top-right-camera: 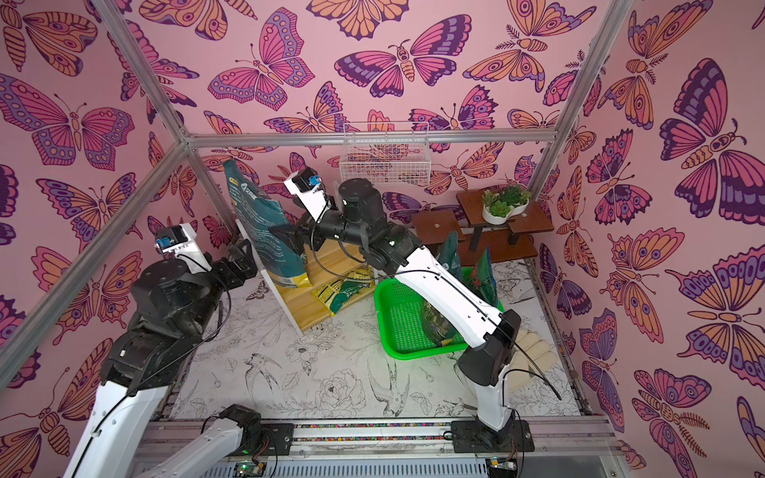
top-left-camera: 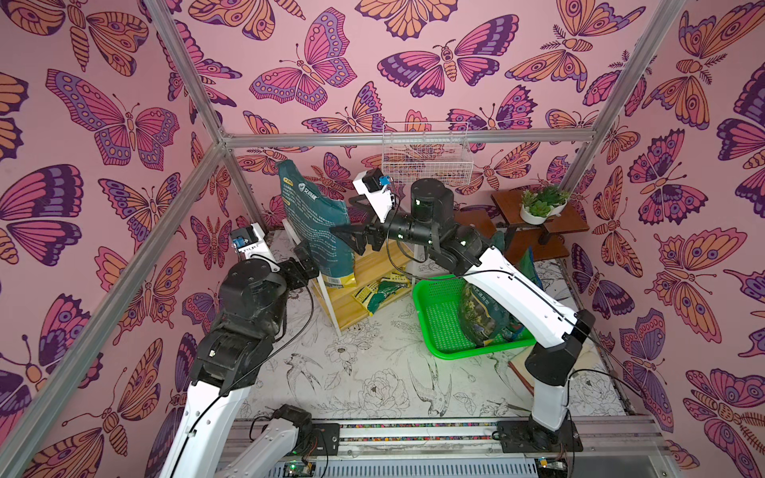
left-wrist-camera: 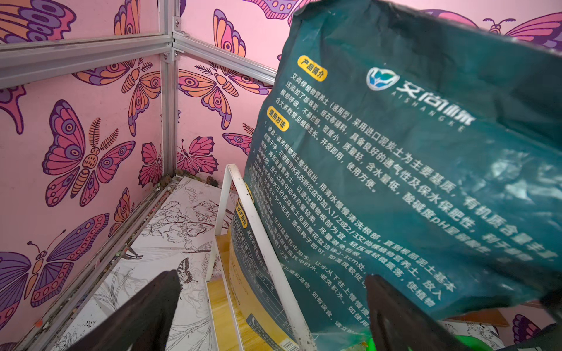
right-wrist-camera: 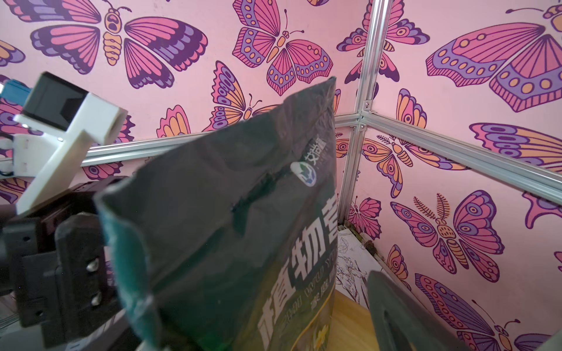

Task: Take down the fertilizer bag from the shelf
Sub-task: Pick up the fertilizer bag from the shelf.

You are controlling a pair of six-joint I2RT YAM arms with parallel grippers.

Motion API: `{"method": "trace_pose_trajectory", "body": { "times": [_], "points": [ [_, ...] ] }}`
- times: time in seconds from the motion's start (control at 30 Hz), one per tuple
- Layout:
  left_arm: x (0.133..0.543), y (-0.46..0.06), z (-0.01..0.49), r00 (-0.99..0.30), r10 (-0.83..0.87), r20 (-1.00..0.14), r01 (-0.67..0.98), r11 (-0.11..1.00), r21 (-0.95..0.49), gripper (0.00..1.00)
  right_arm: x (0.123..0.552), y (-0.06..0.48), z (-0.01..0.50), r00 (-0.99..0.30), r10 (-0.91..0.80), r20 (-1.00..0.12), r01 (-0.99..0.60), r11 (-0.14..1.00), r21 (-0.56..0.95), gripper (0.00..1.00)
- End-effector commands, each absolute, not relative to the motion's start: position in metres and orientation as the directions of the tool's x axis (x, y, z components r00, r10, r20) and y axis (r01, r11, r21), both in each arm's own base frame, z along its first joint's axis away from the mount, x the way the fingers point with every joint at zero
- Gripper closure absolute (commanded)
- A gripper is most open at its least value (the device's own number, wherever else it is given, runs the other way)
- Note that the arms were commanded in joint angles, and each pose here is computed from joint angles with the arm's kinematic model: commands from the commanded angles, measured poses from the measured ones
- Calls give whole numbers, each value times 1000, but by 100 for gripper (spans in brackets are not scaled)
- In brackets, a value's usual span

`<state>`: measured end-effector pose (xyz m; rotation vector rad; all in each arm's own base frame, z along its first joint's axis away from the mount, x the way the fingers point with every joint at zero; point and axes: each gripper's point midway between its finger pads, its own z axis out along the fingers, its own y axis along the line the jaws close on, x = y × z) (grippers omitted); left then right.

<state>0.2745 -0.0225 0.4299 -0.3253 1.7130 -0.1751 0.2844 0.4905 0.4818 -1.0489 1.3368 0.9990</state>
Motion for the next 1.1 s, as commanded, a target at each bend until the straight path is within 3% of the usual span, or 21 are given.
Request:
{"method": "trace_pose_trajectory", "body": {
  "times": [0.0, 0.2, 0.37, 0.67, 1.07],
  "points": [
    [273, -18, 426, -144, -292, -945, -130, 953, -275, 0, 279, 497, 495, 14, 0, -1000, -975, 221, -14, 11],
    [273, -19, 425, -148, -286, -947, -126, 955, -269, 0, 273, 513, 494, 22, 1, -1000, -982, 186, -22, 26],
    [270, -17, 426, -142, -274, -951, -130, 958, -257, 0, 272, 517, 492, 23, -6, -1000, -984, 179, -24, 44],
    [271, -18, 424, -154, -268, -951, -127, 960, -250, 0, 267, 514, 502, 43, 10, -999, -983, 178, -41, 100],
    [271, -18, 422, -162, -258, -953, -126, 963, -239, 0, 259, 495, 536, 130, 62, -990, -971, 212, -114, 100]
  ]
}}
